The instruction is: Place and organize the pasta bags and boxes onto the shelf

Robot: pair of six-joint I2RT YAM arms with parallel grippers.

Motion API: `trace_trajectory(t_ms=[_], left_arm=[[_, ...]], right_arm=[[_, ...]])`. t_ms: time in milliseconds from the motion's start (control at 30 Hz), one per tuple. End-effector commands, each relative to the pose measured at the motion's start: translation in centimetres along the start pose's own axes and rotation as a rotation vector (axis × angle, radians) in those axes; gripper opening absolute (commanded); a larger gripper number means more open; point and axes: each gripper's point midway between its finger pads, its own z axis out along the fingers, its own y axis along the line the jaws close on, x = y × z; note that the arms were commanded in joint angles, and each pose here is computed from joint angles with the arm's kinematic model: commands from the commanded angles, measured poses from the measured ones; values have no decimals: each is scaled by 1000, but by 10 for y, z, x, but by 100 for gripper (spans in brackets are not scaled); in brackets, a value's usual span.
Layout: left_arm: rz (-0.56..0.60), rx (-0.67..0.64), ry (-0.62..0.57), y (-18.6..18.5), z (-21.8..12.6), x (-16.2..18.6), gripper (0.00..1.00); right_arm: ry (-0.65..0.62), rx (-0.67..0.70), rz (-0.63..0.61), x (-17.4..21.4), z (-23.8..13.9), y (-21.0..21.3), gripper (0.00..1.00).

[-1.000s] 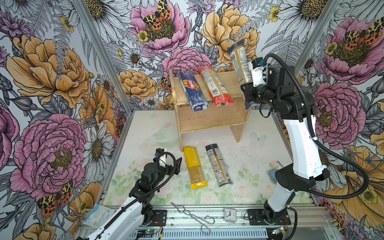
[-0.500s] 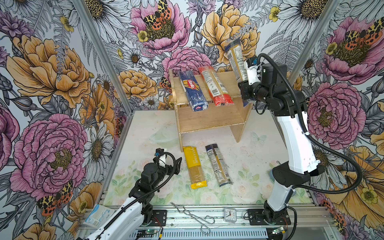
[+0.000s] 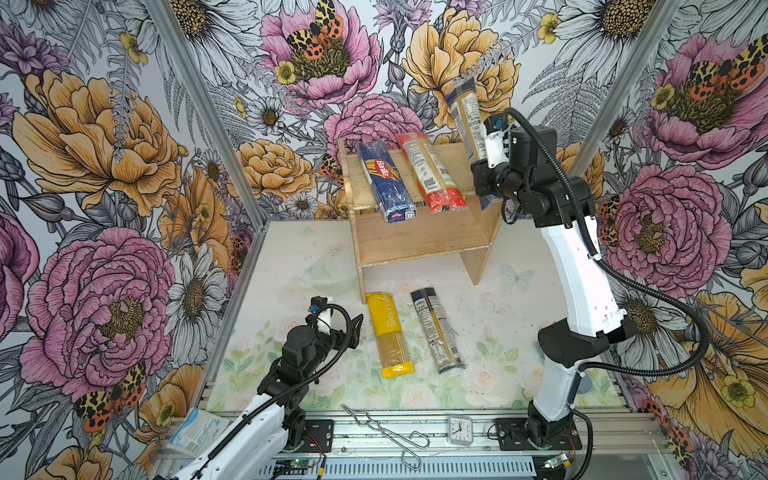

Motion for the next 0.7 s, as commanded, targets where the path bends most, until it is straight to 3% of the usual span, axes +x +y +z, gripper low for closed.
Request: trace_trajectory(t_ms=[0, 367, 467, 667], left_arm=[[-3, -24, 1, 7, -1, 5, 99], [-3, -23, 2, 6, -1, 6, 99], [-3, -23, 0, 6, -1, 5, 99], [-4, -22, 1, 6, -1, 5, 99]], right_arm=[[-252, 48, 39, -65, -34, -15, 0], [-220, 54, 50, -56, -24, -15, 0], [-204, 62, 49, -51, -19, -15, 8], [-169, 65, 43, -41, -8, -14, 13]])
